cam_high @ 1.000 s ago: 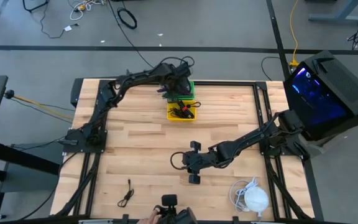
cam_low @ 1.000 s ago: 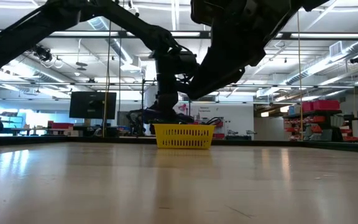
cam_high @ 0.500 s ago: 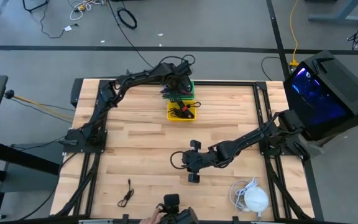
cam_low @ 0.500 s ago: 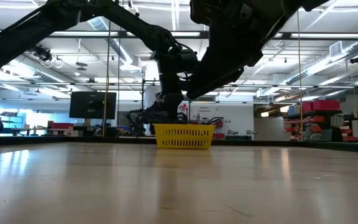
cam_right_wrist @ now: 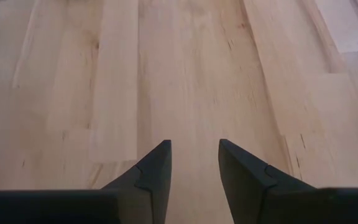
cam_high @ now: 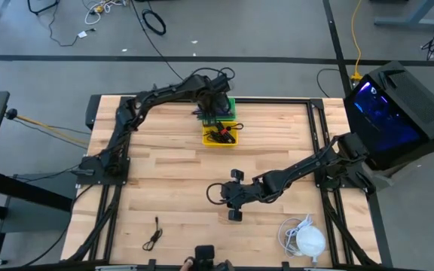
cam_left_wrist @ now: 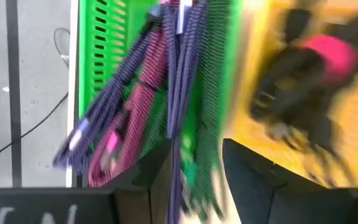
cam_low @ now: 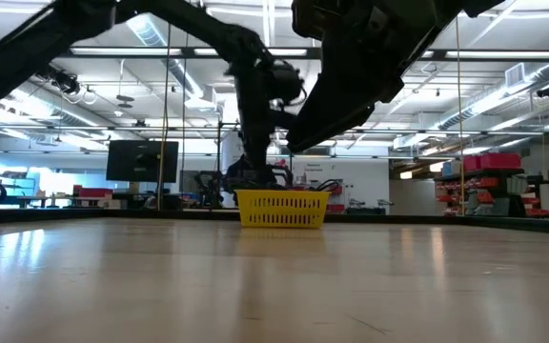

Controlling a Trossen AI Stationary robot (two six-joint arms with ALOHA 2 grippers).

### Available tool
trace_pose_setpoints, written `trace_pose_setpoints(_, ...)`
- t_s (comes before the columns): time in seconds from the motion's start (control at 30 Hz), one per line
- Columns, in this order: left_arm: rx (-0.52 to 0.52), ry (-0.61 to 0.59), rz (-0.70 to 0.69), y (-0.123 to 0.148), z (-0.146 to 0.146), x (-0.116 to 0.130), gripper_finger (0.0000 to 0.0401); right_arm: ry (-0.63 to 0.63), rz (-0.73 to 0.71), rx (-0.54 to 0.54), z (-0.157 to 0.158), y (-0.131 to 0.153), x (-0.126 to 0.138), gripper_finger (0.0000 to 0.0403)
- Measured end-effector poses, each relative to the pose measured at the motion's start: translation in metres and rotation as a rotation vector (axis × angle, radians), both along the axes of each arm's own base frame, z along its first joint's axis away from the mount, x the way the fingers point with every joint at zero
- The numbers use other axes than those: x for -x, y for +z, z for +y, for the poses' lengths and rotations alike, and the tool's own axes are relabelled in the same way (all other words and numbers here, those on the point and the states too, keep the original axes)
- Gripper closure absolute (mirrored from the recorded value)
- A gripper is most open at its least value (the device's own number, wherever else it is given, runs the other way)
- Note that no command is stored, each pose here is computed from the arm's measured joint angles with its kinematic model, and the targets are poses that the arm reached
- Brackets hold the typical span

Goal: Pick & Place USB Port
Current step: Put the black charger cable into the yellow basket

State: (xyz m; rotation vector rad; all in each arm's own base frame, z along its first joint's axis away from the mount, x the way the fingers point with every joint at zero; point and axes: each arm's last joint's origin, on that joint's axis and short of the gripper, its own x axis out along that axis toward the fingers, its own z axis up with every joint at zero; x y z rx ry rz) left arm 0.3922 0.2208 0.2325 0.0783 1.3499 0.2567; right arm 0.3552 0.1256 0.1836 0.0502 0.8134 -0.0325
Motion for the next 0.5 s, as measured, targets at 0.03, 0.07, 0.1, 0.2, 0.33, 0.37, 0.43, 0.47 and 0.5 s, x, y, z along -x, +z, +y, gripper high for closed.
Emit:
trace_pose_setpoints(0.03, 0.004, -0.008, 0.006, 0.008, -0.005, 0.003, 0.0257, 0.0, 0.0, 0.0, 0.0, 0.0, 0.0, 0.0268)
trace_pose_setpoints(0.07, 0.002, -0.013, 0.008, 0.016, -0.01, 0.006, 0.0261, 0.0, 0.0, 0.0, 0.0, 0.0, 0.0, 0.0268)
trace_pose_setpoints(0.1, -0.003, -0.02, 0.003, 0.023, -0.014, 0.008, 0.0264, 0.001, 0.0, 0.002, 0.0, 0.0, 0.0, 0.0268)
trace_pose_setpoints(0.2, -0.029, -0.031, -0.049, 0.048, -0.023, 0.015, 0.0274, 0.008, 0.0, 0.009, 0.0, 0.0, 0.0, 0.0268)
trace_pose_setpoints(0.33, -0.013, -0.019, -0.102, 0.081, -0.038, 0.031, 0.0283, 0.005, 0.001, 0.006, 0.0, 0.0, 0.0, 0.0268)
trace_pose_setpoints(0.37, 0.002, -0.009, -0.102, 0.087, -0.042, 0.036, 0.0284, 0.004, 0.003, 0.005, 0.0, 0.0, 0.0, 0.0268)
trace_pose_setpoints(0.43, 0.049, 0.009, -0.09, 0.098, -0.055, 0.046, 0.0286, 0.004, 0.008, 0.004, 0.0, 0.0, 0.001, 0.0268)
trace_pose_setpoints(0.47, 0.085, 0.017, -0.074, 0.102, -0.062, 0.051, 0.0286, 0.005, 0.011, 0.004, 0.0, -0.001, 0.001, 0.0268)
trace_pose_setpoints(0.5, 0.122, 0.022, -0.051, 0.106, -0.071, 0.057, 0.0286, 0.006, 0.015, 0.004, 0.0, -0.001, 0.001, 0.0268)
